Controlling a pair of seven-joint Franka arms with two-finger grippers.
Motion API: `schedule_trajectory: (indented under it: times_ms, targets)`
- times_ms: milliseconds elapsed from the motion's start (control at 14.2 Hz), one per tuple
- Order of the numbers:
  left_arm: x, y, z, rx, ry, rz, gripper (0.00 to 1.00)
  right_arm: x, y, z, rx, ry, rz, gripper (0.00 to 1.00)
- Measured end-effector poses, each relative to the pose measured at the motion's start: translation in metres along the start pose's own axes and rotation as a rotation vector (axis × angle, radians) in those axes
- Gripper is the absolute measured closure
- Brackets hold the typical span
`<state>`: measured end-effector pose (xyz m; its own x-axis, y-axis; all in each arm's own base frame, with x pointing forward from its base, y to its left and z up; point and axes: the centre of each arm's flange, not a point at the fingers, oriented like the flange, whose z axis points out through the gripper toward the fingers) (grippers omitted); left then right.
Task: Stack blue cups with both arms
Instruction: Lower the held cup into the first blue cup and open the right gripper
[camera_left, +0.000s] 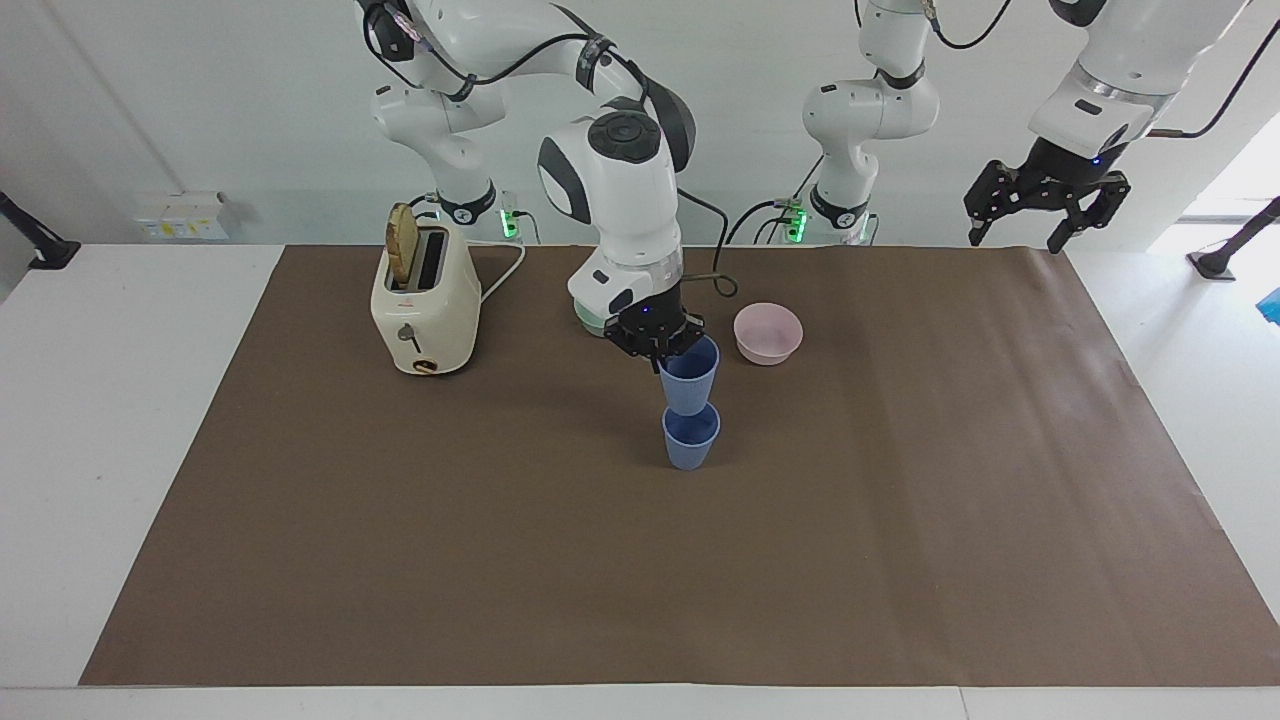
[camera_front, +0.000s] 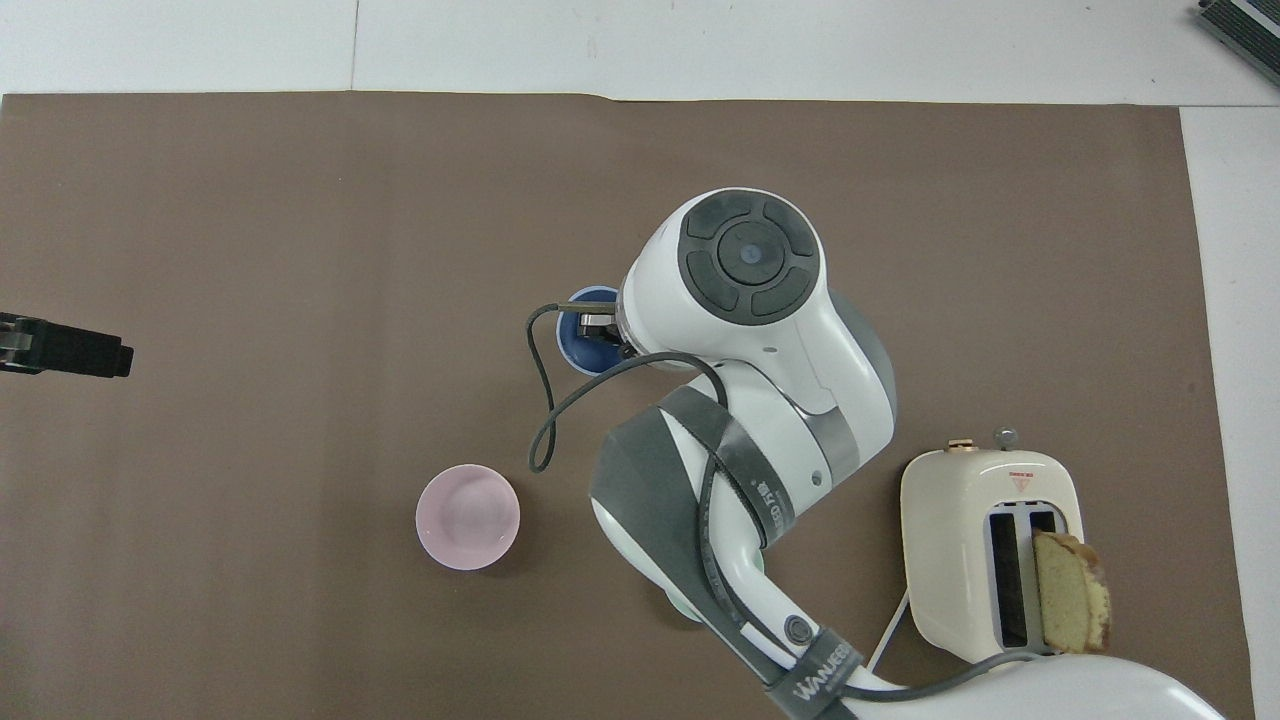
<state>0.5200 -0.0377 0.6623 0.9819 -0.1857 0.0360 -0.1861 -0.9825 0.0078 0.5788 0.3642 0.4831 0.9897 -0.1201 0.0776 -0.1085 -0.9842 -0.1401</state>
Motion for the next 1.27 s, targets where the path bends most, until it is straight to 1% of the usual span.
schedule_trajectory:
  times_ms: [211,492,984,1266]
  targets:
    - [0.000,0.000,0.000,0.000,0.000,0.000,0.00,0.006,0.003,0.002,0.010,0.015,0.009,0.95]
    - [0.000,0.000,0.000,0.000,0.000,0.000,0.00,0.011,0.004,0.015,0.012,0.015,0.015,0.95]
    - [0.000,0.000,0.000,0.000,-0.001,0.000,0.00,0.013,0.005,0.017,0.013,0.016,0.016,0.95]
    - [0.000,0.000,0.001,0.000,-0.001,0.001,0.00,0.016,0.001,0.025,0.030,0.034,0.013,0.95]
